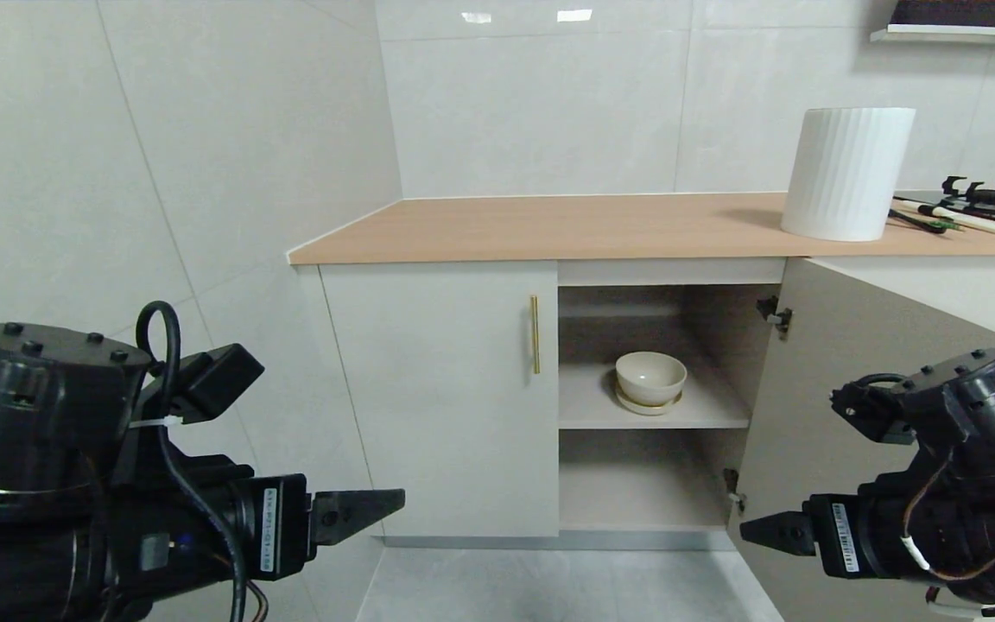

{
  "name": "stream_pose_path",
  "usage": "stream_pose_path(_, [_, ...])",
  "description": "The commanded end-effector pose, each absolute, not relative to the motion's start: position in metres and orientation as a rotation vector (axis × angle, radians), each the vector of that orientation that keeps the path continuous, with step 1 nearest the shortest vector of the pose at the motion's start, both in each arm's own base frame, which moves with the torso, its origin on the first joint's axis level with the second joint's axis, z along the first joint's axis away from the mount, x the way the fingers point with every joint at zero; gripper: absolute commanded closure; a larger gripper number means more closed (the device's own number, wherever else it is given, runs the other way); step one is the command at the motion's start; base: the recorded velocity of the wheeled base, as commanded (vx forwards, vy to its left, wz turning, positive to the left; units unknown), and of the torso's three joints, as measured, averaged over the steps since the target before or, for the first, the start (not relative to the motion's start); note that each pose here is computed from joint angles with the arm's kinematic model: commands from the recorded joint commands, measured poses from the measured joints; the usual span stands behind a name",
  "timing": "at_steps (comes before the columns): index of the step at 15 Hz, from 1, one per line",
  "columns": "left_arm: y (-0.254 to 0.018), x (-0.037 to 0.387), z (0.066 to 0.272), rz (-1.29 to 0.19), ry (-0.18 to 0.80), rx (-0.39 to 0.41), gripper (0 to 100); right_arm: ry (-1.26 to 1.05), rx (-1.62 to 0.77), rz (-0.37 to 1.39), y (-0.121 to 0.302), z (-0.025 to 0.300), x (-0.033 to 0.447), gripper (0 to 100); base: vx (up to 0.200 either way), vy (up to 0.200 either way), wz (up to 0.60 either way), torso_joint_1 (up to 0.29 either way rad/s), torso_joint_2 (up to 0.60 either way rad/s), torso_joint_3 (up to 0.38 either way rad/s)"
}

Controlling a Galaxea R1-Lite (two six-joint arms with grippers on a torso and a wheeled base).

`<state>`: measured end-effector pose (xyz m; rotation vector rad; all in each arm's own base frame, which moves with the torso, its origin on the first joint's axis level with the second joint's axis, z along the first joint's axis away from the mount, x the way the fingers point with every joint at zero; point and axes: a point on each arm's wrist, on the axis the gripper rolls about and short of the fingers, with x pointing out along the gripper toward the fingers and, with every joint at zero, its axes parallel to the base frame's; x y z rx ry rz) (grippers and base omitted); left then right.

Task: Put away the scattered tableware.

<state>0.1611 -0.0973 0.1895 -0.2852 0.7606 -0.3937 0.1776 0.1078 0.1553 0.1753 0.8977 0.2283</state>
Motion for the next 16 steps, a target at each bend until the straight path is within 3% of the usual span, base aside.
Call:
stream_pose_path(1, [-0.097, 0.161, 0.190, -0.393, 0.760, -0.285, 0, 0.878, 0.175, 0.260, 0.109, 0.160, 0.169, 0, 0.000, 0.000, 0.00, 0.000, 0.00, 0.000])
stream_pose_path(6, [-0.097, 0.160, 0.190, -0.396, 0.756, -0.281, 0, 0.882, 0.134, 0.252, 0.107, 0.158, 0.155, 0, 0.000, 0.000, 0.00, 0.000, 0.00, 0.000])
stream_pose_path(16, [-0.097, 0.161, 0.189, -0.394, 0.760, -0.280, 0, 0.994, 0.042, 0.180, 0.094, 0.167, 0.137, 0, 0.000, -0.200, 0.00, 0.003, 0.00, 0.002])
